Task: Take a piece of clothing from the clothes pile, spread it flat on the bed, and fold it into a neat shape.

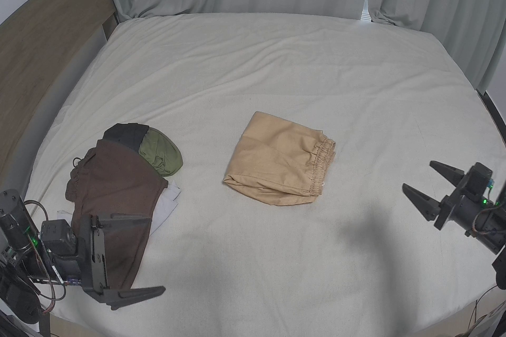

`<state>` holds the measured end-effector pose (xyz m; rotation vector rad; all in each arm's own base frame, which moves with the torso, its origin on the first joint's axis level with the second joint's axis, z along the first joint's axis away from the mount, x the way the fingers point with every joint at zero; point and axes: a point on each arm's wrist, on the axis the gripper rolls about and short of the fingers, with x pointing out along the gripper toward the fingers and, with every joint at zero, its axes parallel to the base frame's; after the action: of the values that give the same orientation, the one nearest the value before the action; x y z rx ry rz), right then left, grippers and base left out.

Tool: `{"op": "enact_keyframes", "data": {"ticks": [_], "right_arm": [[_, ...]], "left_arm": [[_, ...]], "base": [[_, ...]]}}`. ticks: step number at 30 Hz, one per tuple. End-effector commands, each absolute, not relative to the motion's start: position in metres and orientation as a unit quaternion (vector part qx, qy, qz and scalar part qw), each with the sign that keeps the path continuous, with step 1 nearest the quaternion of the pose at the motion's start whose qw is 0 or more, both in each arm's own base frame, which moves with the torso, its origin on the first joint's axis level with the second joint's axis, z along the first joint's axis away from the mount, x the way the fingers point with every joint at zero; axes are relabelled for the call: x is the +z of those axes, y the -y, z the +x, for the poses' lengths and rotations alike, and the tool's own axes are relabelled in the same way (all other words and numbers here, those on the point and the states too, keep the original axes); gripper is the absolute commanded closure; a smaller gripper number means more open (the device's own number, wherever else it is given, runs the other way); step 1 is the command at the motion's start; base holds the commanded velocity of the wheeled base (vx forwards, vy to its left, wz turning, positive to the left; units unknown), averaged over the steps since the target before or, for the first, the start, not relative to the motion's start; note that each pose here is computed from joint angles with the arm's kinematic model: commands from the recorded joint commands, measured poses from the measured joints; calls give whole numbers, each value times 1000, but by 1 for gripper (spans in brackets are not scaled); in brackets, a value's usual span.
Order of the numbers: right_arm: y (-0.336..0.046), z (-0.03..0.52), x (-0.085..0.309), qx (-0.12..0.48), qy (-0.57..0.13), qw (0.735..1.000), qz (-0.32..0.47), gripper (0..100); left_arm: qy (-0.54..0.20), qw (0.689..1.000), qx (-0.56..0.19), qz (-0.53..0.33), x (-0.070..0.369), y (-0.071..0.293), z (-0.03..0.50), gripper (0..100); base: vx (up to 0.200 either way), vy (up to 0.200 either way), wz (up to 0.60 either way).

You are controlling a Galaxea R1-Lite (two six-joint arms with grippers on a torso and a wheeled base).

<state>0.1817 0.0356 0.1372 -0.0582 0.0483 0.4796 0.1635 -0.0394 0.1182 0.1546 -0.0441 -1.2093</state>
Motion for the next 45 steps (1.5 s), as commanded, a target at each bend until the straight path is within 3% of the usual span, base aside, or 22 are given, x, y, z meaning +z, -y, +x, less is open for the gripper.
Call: {"op": "enact_keyframes", "data": {"ticks": [1, 9, 20, 28, 36, 45], "right_arm": [[-14, 127, 154, 186, 52, 980, -42, 0], [-7, 64, 165, 155, 119, 979, -55, 0], [-7, -8, 118, 161, 85, 982, -45, 0], [-6, -24, 83, 144, 39, 988, -29, 0], [-5, -24, 83, 119, 36, 992, -19, 0], [-1, -23, 81, 20, 27, 999, 28, 0]], "left_arm": [[48, 790, -605, 89, 131, 46, 133, 0], [55, 788, -606, 92, 141, 40, 97, 0], [76, 805, -578, 108, 141, 27, 51, 0], [76, 814, -564, 115, 129, 22, 21, 0], [64, 829, -544, 112, 112, 20, -2, 0], [62, 853, -508, 105, 83, 20, -33, 0]], "base": [[0, 0, 0], [0, 0, 0], [0, 0, 0], [0, 0, 0], [0, 0, 0], [0, 0, 0]]}}
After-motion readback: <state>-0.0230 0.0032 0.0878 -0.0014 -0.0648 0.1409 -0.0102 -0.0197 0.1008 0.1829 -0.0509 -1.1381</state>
